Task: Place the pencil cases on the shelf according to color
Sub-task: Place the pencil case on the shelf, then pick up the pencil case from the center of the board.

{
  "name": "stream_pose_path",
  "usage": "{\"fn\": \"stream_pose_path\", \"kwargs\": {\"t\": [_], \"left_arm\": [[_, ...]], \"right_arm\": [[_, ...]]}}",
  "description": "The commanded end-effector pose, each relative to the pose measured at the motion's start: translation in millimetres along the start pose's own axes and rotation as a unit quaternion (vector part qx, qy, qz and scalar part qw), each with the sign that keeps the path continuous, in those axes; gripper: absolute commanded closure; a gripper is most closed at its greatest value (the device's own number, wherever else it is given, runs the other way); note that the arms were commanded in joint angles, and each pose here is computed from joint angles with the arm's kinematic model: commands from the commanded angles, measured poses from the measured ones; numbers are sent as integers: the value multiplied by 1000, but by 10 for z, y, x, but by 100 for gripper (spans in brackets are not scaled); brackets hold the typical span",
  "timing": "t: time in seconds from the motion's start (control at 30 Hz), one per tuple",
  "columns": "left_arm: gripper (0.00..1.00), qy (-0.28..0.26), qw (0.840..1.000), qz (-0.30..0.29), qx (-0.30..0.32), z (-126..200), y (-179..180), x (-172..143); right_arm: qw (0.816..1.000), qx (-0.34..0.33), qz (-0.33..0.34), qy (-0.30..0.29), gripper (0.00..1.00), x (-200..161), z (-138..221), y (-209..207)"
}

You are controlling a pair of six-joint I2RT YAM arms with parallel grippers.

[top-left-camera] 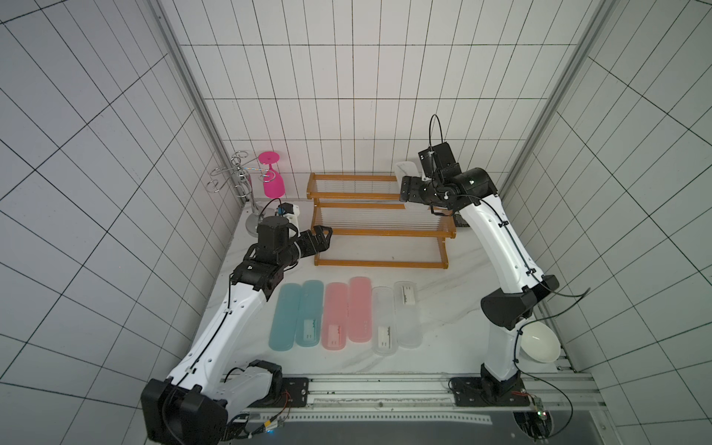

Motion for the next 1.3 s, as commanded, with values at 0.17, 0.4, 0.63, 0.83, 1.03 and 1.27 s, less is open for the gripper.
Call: {"fn": "stream_pose_path", "kwargs": {"t": [0.17,0.4,0.63,0.83,1.03,1.27], "left_arm": [[1,1,1000,8,3,103,18,-41],[2,1,996,-75,45,228,-212,-352],[2,25,998,-26,59,218,-44,-599],[2,46,997,-8,66,239,72,-794],[2,60,996,-16,70,219,112,-865],[1,45,995,3,91,260,275,-921]], "right_arm": [[993,65,21,-93,7,140,1071,37],[995,75,42,-55,12,-754,1170,-38],[996,25,80,34,10,-1877,949,-130],[995,21,62,74,9,-2663,771,-313],[989,30,77,126,5,-3351,449,-403],[983,31,80,161,2,-3766,161,-414]]}}
Point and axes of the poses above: each gripper's point midway between its finger pads, its own z axis back along the fingers, its own y axis along the line the jaws close on, x = y × z, the point moved 2 cm from there along z, back along the fingers, and after that the axes turned 2 degrees about z, right-handed, at the moved point
